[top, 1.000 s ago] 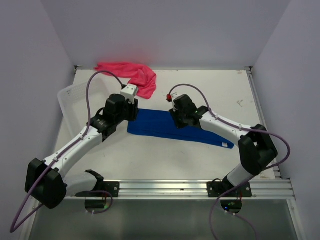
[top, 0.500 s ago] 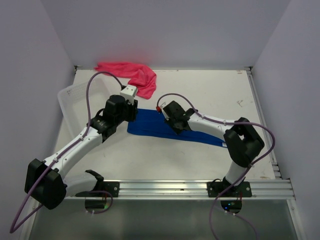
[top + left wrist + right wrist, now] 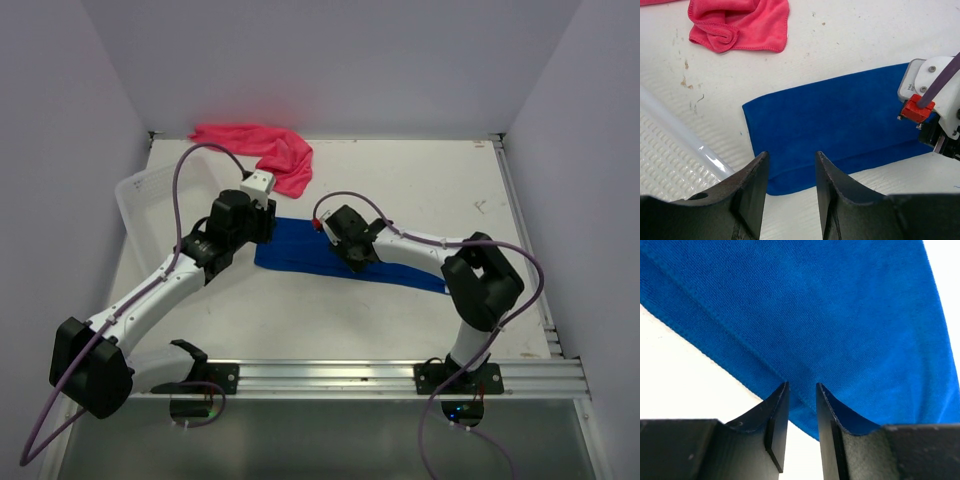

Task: Roll the towels
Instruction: Fold the towel

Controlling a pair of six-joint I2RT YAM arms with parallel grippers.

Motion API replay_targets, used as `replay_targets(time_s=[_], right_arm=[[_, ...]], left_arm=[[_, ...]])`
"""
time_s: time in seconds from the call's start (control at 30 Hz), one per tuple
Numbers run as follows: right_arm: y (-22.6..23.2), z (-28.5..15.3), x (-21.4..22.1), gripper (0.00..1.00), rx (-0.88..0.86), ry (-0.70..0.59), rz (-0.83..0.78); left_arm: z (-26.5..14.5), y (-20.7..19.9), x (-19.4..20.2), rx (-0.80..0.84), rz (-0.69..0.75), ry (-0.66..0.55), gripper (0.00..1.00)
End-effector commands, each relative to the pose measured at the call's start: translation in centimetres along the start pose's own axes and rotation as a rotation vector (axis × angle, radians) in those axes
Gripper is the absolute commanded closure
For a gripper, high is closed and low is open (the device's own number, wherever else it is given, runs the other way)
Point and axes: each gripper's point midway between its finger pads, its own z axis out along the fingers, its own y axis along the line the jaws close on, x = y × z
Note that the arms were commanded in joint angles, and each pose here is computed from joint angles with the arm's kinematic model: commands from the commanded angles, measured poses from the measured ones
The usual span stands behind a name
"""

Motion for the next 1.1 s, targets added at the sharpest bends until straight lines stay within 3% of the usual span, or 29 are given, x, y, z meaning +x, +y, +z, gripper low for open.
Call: replay_targets(time_s=[0.0, 0.5, 0.8, 1.07], right_arm=[[0.8, 0.3, 0.5, 0.68, -0.03, 0.016, -0.027], [0.7, 1.2, 1.2, 0.67, -0.015, 0.056, -0.034], [0.3, 0.8, 0.7, 0.74, 0.002, 0.042, -0.018], [0.3, 0.3, 0.1, 0.87, -0.001, 0.036, -0.014]], left_arm=[[0.0, -0.3, -0.8, 0.018, 0.017, -0.027, 0.54], [0.1, -0.7, -0.8, 0.038, 0.012, -0.026, 0.54], [-0.1, -0.7, -0.9, 0.042, 0.012, -0.032, 0.53], [-0.2, -0.9, -1.0, 0.053, 0.01, -0.034, 0.53]])
